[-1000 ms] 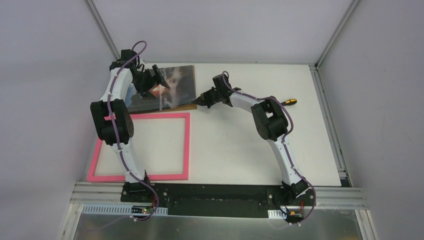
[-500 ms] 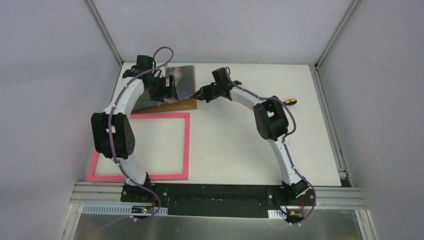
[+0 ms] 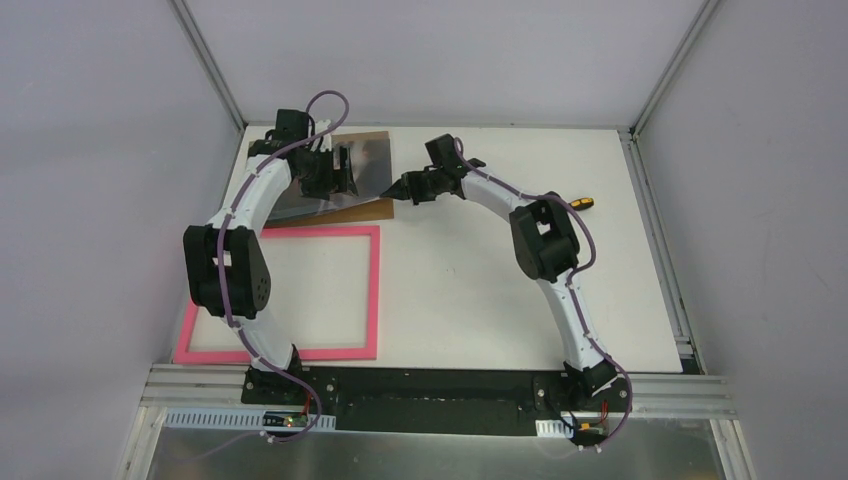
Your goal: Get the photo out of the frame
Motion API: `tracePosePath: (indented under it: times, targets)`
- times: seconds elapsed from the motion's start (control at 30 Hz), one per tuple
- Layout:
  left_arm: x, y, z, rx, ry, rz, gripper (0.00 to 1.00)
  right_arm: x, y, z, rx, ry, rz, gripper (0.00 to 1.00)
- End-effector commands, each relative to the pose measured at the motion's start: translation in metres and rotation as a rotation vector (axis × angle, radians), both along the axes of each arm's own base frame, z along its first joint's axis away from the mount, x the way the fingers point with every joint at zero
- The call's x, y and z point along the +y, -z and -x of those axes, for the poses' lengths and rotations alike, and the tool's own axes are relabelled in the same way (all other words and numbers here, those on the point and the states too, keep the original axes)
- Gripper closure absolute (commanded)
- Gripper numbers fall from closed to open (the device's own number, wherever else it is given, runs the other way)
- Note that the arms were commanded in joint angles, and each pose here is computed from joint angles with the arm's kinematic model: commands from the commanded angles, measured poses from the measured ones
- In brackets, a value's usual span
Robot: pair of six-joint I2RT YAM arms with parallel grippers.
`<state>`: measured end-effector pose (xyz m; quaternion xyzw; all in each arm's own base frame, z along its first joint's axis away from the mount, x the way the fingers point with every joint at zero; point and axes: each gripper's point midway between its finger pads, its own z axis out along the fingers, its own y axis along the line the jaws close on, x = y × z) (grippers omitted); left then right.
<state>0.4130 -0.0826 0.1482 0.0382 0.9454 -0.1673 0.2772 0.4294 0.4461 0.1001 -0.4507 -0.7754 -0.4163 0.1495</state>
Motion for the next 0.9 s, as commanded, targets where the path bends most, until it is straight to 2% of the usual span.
tracePosePath:
  times: [0.0, 0.2, 0.43, 0.67, 0.87]
  targets:
    - [-0.01, -0.048, -0.001, -0.023, -0.154, 0.124, 0.2, 0.001, -0.089, 0.005, -0.068, -0.016, -0.111, 1.0]
    - [-0.017, -0.074, 0.023, 0.08, -0.352, 0.321, 0.17, -0.001, -0.083, 0.012, -0.062, -0.016, -0.124, 1.0]
    - [0.019, -0.087, 0.041, 0.199, -0.621, 0.49, 0.12, 0.007, -0.104, 0.009, -0.104, -0.037, -0.157, 1.0]
    - [0.041, -0.116, 0.045, 0.108, -0.673, 0.432, 0.05, 0.021, -0.134, 0.026, -0.133, -0.096, -0.184, 1.0]
    - [0.04, -0.148, 0.048, 0.045, -0.677, 0.461, 0.03, 0.022, -0.154, 0.044, -0.162, -0.122, -0.189, 1.0]
